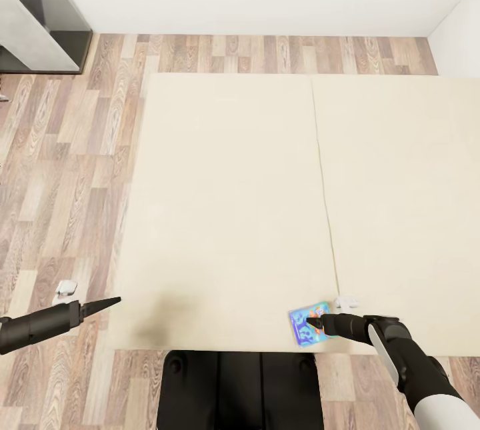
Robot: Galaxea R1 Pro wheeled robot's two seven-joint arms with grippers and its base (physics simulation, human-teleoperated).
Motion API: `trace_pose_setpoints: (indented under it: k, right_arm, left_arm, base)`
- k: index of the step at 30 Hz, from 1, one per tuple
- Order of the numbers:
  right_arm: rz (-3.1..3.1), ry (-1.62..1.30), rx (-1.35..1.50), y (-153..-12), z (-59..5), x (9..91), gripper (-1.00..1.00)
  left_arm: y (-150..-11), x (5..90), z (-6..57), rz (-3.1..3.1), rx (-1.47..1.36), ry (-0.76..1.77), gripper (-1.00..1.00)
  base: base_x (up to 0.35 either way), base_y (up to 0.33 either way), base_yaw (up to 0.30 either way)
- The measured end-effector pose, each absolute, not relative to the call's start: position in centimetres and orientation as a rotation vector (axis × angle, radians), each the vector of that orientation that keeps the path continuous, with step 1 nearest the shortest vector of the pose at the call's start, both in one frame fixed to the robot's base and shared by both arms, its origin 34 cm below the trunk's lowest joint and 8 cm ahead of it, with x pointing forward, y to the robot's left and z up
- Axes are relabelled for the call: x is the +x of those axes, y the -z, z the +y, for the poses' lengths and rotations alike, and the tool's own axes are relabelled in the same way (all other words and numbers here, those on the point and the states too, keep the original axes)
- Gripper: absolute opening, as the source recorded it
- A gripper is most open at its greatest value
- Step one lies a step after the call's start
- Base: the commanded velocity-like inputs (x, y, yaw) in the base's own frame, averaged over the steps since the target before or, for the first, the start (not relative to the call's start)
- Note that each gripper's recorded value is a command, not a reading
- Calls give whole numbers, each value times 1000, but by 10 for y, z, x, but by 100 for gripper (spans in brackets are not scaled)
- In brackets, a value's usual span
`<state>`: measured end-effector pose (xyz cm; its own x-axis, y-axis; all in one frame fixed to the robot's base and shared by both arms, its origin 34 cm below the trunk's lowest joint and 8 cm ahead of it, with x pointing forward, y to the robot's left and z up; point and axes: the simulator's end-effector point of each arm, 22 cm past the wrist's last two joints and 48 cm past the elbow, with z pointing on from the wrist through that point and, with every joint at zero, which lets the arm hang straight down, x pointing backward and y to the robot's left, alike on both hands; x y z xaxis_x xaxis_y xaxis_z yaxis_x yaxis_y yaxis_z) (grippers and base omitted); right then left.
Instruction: Put all the toys in the child's room - the three board games (two on the bed and one on the table), the two jigsaw puzzles on the table, and the tennis ball on the table - inside the toy box on the table in the child's room.
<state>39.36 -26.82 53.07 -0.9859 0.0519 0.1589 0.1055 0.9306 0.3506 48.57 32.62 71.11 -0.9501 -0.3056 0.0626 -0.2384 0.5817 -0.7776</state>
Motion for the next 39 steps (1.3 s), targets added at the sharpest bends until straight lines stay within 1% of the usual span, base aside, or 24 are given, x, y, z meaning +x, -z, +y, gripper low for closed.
trace_pose_setpoints:
  k: [6,24,33,39]
  right_arm:
    - [-2941,546,-121,-531,-268,394,100]
    - [-2941,547,-120,-531,-267,393,100]
    - [-2941,548,-121,-531,-267,393,100]
    - [-2940,552,-123,-531,-265,393,100]
  left_arm:
    - [-711,486,326,2724,-470,1322,100]
    - [-711,486,326,2723,-471,1323,100]
    - [-711,485,326,2723,-471,1323,100]
    - [-711,486,326,2723,-470,1322,100]
  base:
    - [0,114,0]
    - [0,11,0]
    - [0,127,0]
    - [0,29,0]
